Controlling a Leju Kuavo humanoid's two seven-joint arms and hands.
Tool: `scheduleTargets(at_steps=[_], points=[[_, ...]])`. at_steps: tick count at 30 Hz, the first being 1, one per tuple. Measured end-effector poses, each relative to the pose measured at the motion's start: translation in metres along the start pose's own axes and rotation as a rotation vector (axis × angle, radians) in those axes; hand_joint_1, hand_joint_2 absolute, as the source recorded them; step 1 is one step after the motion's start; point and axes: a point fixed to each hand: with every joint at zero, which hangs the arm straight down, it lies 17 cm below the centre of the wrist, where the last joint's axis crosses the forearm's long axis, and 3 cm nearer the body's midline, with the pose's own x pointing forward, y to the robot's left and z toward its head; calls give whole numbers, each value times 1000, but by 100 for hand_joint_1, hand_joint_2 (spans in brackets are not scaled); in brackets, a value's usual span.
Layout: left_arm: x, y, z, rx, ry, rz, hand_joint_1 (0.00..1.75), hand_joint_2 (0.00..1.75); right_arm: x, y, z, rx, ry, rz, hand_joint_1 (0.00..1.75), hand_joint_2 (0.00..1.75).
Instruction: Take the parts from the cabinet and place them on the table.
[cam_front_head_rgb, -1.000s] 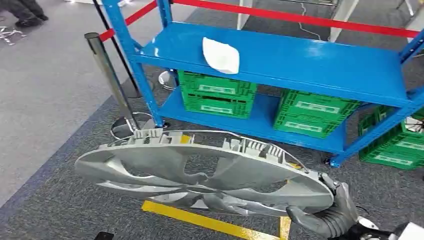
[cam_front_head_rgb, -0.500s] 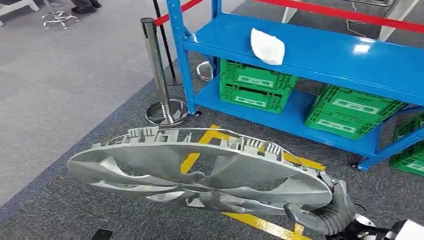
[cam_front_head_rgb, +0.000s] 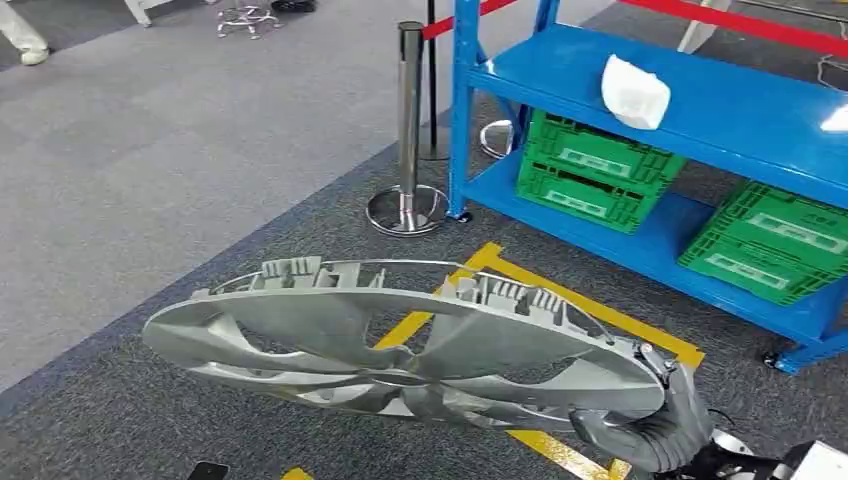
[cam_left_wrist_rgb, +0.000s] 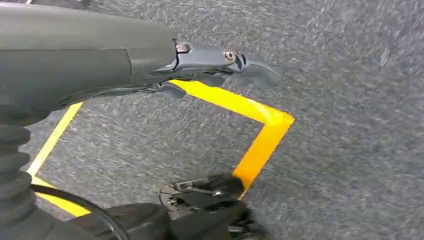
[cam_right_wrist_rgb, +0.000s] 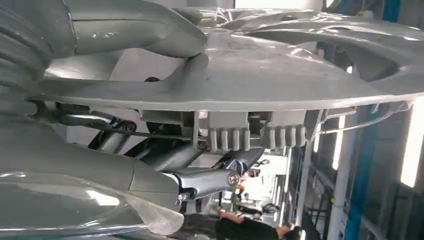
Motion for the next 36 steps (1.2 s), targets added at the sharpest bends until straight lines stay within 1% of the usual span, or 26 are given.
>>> scheduleTargets(at_steps=[3, 9, 15, 19, 25, 33, 36], points=[[-12, -3, 8, -14, 16, -14, 0, 175, 1, 1, 2, 0, -7, -2, 175, 175], [-8, -7, 9, -31, 2, -34, 0, 175, -1, 3, 6, -1, 7, -8, 175, 175], [-2, -5, 7, -19, -17, -40, 0, 175, -3, 3, 5, 3, 16, 0, 175, 175], [-7, -4, 9, -13, -9, -38, 0, 175, -2, 3, 4, 5, 13, 5, 175, 175], [-2, -7, 8, -19, -16, -39, 0, 175, -4, 3, 5, 5, 20, 9, 175, 175], [-11, -3, 12, -11, -5, -46, 0, 175, -2, 3, 5, 2, 8, 18, 175, 175], [-4, -2, 10, -5, -16, -42, 0, 175, -3, 2, 4, 3, 12, 20, 175, 175]])
